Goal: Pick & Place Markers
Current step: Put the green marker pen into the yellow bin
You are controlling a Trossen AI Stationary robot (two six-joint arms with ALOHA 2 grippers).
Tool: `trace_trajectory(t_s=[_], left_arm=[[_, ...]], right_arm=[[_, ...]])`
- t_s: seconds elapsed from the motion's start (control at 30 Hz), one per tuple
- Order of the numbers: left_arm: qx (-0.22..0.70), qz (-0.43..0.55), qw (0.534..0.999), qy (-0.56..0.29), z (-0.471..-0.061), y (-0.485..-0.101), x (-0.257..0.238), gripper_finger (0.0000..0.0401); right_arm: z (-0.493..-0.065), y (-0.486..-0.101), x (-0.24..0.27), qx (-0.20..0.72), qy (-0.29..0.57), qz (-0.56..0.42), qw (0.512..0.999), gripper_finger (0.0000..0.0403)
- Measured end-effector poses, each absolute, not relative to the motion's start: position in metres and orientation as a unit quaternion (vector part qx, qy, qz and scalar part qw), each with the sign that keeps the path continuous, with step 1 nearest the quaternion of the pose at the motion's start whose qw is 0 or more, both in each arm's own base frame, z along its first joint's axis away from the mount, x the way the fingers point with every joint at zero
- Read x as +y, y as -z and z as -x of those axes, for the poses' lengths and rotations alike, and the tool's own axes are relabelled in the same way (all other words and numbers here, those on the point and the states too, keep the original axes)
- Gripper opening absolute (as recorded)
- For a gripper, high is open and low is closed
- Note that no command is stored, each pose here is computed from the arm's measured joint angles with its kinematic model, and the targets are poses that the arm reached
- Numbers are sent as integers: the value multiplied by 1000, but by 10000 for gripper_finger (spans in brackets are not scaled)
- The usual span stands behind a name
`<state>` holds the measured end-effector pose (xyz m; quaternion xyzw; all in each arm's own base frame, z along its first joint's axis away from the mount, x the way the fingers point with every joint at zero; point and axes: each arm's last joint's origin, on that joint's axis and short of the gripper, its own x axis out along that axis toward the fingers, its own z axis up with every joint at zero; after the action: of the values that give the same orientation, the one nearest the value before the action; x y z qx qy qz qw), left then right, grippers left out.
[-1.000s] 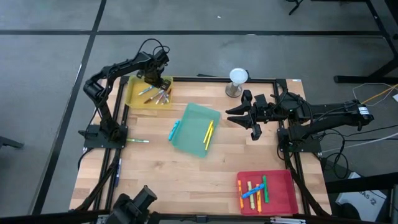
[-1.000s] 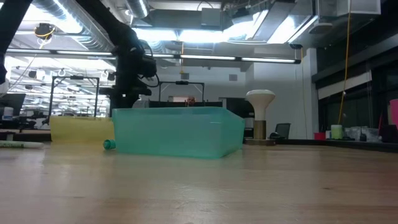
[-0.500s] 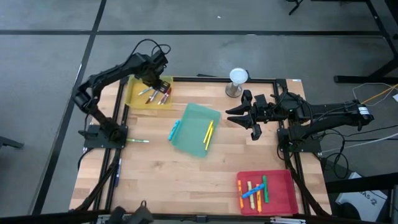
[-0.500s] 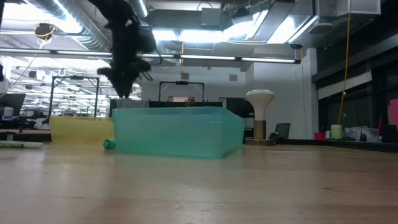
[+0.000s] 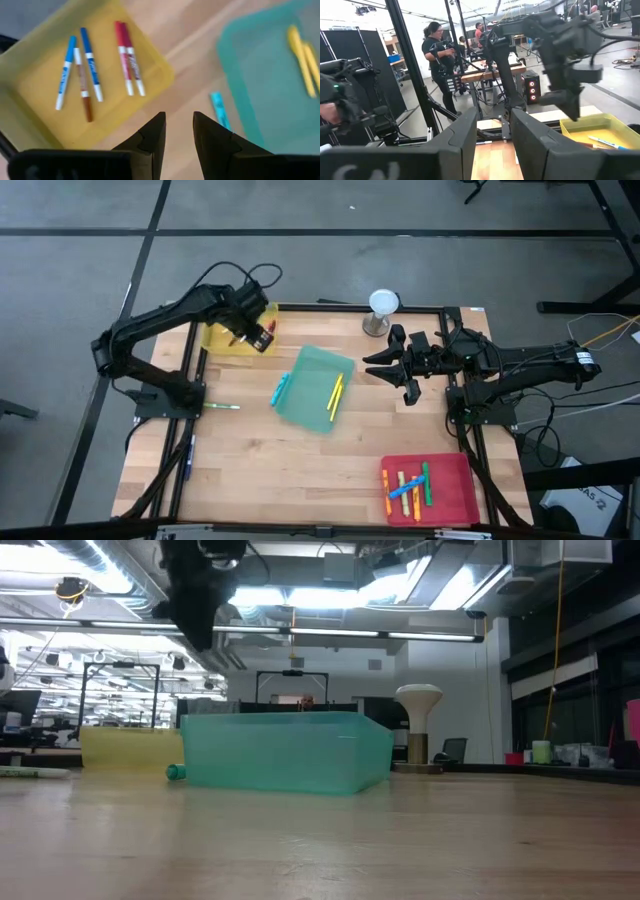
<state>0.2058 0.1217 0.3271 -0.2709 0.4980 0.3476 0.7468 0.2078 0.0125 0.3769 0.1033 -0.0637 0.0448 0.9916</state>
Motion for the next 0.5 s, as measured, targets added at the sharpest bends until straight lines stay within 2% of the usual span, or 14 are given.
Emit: trace_trajectory(t_s=[0.17, 0.5], left_arm=[[531, 241, 753, -305, -207, -330, 95, 97], [635, 133, 743, -166, -207, -326, 47, 113]], right_arm=[[-208, -377, 12, -64, -45, -104, 992, 116], [-208, -377, 13, -64, -46, -105, 991, 116]])
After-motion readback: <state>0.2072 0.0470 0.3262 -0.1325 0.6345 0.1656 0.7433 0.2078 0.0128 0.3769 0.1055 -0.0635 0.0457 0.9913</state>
